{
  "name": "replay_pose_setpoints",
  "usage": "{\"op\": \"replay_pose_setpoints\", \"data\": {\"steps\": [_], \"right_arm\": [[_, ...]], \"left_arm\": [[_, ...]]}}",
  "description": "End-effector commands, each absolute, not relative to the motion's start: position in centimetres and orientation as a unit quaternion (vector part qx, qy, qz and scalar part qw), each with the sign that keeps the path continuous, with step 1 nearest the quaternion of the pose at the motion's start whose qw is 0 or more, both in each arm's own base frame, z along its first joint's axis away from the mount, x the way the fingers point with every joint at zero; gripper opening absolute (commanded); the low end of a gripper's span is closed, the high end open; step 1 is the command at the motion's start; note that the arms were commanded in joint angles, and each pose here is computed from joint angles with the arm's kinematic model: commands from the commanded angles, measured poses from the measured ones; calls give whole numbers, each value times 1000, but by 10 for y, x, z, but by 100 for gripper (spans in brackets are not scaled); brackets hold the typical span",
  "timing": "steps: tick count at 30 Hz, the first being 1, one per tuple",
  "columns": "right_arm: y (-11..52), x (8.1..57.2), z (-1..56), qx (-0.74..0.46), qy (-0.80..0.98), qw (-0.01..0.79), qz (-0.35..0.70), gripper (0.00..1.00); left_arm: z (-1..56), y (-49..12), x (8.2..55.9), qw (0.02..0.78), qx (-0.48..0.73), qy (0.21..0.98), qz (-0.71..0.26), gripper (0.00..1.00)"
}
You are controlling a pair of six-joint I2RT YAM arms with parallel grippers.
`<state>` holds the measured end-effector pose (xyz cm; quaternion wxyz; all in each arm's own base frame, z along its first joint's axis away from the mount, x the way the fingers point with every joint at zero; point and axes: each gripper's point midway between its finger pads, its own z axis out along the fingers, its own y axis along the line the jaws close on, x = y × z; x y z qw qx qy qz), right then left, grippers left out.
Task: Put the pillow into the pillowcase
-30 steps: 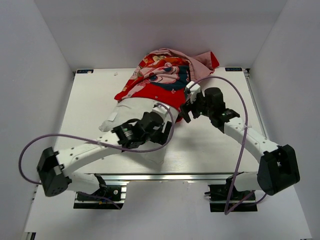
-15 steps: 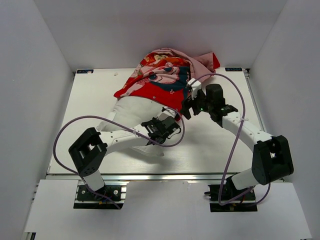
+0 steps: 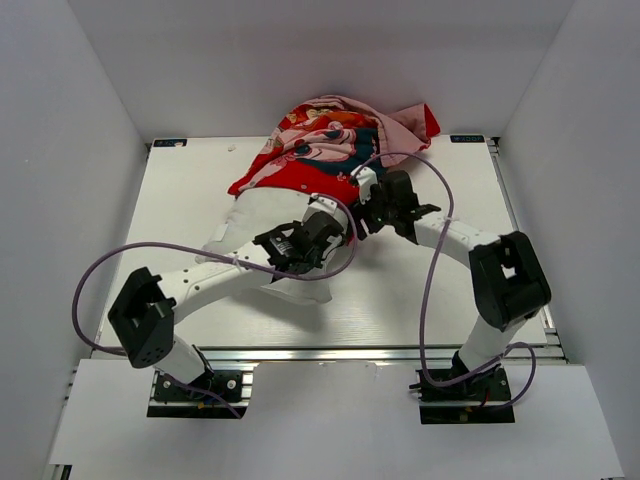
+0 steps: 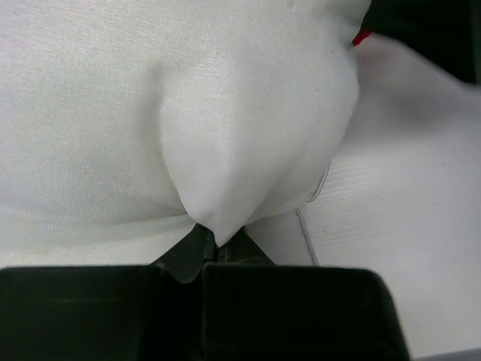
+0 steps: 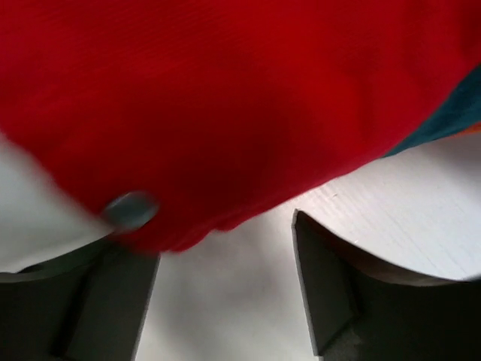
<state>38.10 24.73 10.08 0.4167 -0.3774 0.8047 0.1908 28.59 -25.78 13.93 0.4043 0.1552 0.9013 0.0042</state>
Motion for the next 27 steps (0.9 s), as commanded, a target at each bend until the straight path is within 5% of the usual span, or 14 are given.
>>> {"op": "replay_pose_setpoints", "data": {"steps": [1,5,9,19,27], "right_arm": [[248,430,134,-348,792,481,140,71],[248,441,142,-357,779,500,125,43],[258,420,171,-385,756,502,168,0],[358,268,386,-435,611,529,396,0],[399,283,473,-420,576,548,438,0]], "left_arm": [[189,-269,293,444,123,886,-62,0],[193,-261,296,442,113,888,-63,0],[198,-254,303,443,101,888,-74,0],[311,-275,370,521,103,830,-171,0],[434,-275,390,614,83,753,-224,0]]}}
